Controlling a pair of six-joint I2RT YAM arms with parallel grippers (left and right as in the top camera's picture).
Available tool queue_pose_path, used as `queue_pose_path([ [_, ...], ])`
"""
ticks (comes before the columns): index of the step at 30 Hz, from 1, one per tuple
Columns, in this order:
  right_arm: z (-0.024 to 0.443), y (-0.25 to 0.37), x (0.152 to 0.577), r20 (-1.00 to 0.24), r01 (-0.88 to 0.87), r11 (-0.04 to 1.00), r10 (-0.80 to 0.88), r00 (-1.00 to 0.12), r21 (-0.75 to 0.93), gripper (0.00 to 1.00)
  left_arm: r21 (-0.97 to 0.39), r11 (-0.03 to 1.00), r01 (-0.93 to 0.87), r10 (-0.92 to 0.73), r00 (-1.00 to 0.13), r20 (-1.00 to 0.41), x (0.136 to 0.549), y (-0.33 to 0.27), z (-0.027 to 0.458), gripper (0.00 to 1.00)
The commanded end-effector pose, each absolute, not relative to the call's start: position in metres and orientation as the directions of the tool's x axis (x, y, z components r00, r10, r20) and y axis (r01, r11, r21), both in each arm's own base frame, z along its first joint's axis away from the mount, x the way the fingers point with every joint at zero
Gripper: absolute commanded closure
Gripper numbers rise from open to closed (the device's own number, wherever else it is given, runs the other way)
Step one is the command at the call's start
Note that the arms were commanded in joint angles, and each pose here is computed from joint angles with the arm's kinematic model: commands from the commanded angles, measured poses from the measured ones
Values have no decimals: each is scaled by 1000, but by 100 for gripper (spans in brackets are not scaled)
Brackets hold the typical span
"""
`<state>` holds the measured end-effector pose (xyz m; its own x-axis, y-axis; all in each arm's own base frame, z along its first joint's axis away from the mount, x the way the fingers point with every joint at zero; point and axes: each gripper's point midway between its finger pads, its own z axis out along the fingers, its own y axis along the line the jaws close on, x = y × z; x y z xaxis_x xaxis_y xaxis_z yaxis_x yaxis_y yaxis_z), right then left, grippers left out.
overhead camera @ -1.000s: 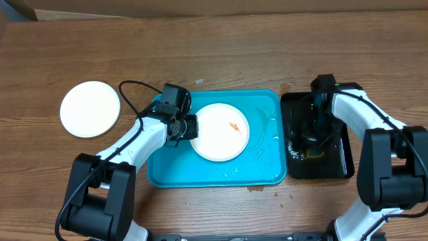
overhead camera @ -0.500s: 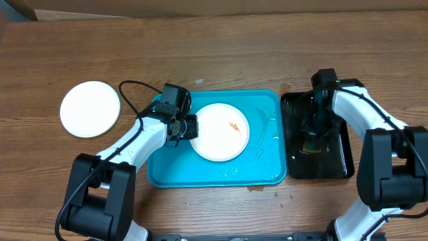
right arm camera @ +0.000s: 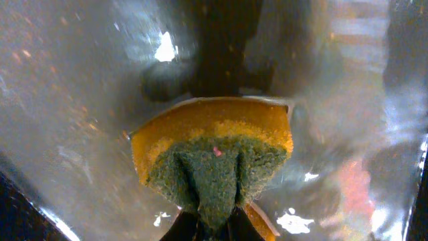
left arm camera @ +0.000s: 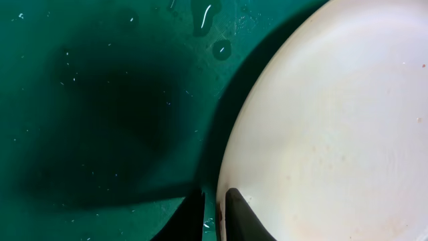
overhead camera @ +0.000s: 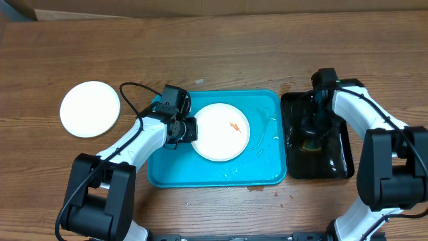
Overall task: Clean dirty plates on tray and stack at the side
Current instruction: 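Rub the sponge in the black tray's water with the right gripper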
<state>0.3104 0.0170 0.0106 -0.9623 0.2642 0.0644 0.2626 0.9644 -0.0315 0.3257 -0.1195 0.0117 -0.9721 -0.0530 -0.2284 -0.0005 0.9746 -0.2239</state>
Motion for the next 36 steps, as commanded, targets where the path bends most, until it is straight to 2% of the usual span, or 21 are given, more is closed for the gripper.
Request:
queue_pose_path([
  [1, 21, 19, 325, 6, 260, 966, 260, -966, -7, 96, -225, 974, 20, -32, -973, -229, 327, -123, 11, 86],
  [6, 21, 20, 334, -28, 259, 966, 259, -965, 4, 96, -227, 974, 17, -36, -973, -228, 325, -126, 9, 85],
  [9, 21, 20, 340, -50, 240, 971, 240, -969, 10, 96, -227, 974, 17, -36, -973, -228, 324, -126, 8, 96],
  [22, 58, 14, 361, -100, 237, 971, 233, -967, -27, 96, -233, 972, 21, -40, -966, -254, 331, -127, 11, 96],
  [23, 60, 11, 361, -102, 238, 970, 233, -967, -42, 96, -234, 972, 21, -41, -965, -258, 332, -127, 11, 95],
  [26, 62, 7, 359, -99, 239, 968, 232, -968, -70, 96, -234, 972, 21, -40, -966, -255, 331, -127, 11, 80],
  [36, 61, 14, 349, -60, 218, 973, 214, -975, -77, 96, -251, 968, 21, -36, -975, -220, 323, -130, 9, 78],
])
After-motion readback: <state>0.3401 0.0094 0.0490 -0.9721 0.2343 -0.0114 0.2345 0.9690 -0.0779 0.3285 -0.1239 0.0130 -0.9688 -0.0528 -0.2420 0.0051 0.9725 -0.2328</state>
